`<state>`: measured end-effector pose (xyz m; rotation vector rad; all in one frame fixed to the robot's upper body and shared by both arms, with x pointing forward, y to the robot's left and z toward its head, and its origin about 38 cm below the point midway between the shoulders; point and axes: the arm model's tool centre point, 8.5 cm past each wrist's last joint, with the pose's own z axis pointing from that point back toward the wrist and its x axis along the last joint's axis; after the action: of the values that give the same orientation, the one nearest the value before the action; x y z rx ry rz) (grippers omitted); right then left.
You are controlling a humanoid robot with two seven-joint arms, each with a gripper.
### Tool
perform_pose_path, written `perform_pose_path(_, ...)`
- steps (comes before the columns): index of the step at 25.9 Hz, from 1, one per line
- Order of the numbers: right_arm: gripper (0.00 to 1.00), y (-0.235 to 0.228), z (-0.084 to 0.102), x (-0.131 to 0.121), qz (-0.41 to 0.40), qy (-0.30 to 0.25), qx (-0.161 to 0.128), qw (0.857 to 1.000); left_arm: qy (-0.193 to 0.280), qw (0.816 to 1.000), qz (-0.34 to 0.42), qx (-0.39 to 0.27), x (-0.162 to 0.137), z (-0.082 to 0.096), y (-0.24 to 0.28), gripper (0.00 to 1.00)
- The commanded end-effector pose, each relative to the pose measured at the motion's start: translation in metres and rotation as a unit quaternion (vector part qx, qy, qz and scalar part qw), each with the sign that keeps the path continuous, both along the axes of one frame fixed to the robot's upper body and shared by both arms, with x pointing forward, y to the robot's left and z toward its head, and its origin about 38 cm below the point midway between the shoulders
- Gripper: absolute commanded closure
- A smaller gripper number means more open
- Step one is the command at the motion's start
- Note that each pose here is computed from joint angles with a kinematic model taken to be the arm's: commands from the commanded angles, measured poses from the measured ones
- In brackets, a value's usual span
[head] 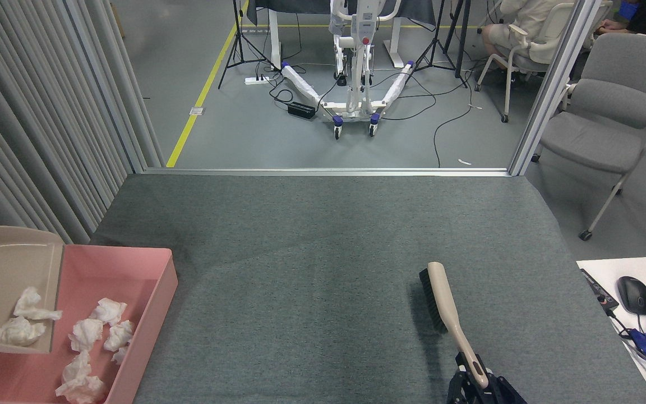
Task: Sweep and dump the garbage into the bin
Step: 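Lift the dustpan with the left hand and tip it over the pink bin, then lower the empty dustpan back onto the table with the left hand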
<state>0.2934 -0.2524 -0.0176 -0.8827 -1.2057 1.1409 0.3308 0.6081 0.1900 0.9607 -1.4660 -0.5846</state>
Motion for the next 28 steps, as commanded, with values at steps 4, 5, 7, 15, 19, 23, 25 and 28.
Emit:
perform_pose_path(4, 1.00, -0.003, -0.001, -0.001, -0.003, 0.004, 0.011, 1.000, 0.002, 1.000, 0.001, 0.027, 0.004, 0.006, 0.000, 0.97)
perform_pose_path(5, 1.00, -0.003, -0.001, -0.001, -0.003, 0.004, 0.010, 1.000, -0.011, 1.000, 0.000, 0.024, 0.005, 0.014, 0.001, 0.97)
perform_pose_path(7, 1.00, -0.002, -0.002, -0.001, -0.003, 0.006, 0.011, 1.000, -0.037, 0.999, -0.011, 0.012, 0.006, 0.028, -0.001, 0.97)
perform_pose_path(15, 0.95, -0.001, -0.004, -0.003, -0.006, 0.009, 0.008, 1.000, -0.121, 0.976, -0.054, -0.174, 0.011, 0.037, -0.027, 0.97)
perform_pose_path(19, 0.93, -0.001, -0.008, -0.009, -0.006, 0.017, 0.008, 1.000, -0.107, 0.956, -0.103, -0.252, 0.025, 0.017, -0.088, 0.97)
perform_pose_path(23, 0.63, -0.001, -0.008, -0.011, -0.008, 0.015, 0.008, 1.000, -0.086, 0.939, -0.126, -0.309, 0.036, -0.011, -0.160, 0.97)
perform_pose_path(25, 0.59, -0.001, -0.007, -0.011, -0.008, 0.014, 0.009, 1.000, -0.088, 0.938, -0.143, -0.304, 0.049, -0.023, -0.197, 0.97)
perform_pose_path(28, 0.50, -0.003, -0.006, -0.012, -0.009, 0.008, 0.006, 1.000, -0.059, 0.933, -0.164, -0.315, 0.063, -0.057, -0.254, 0.97)
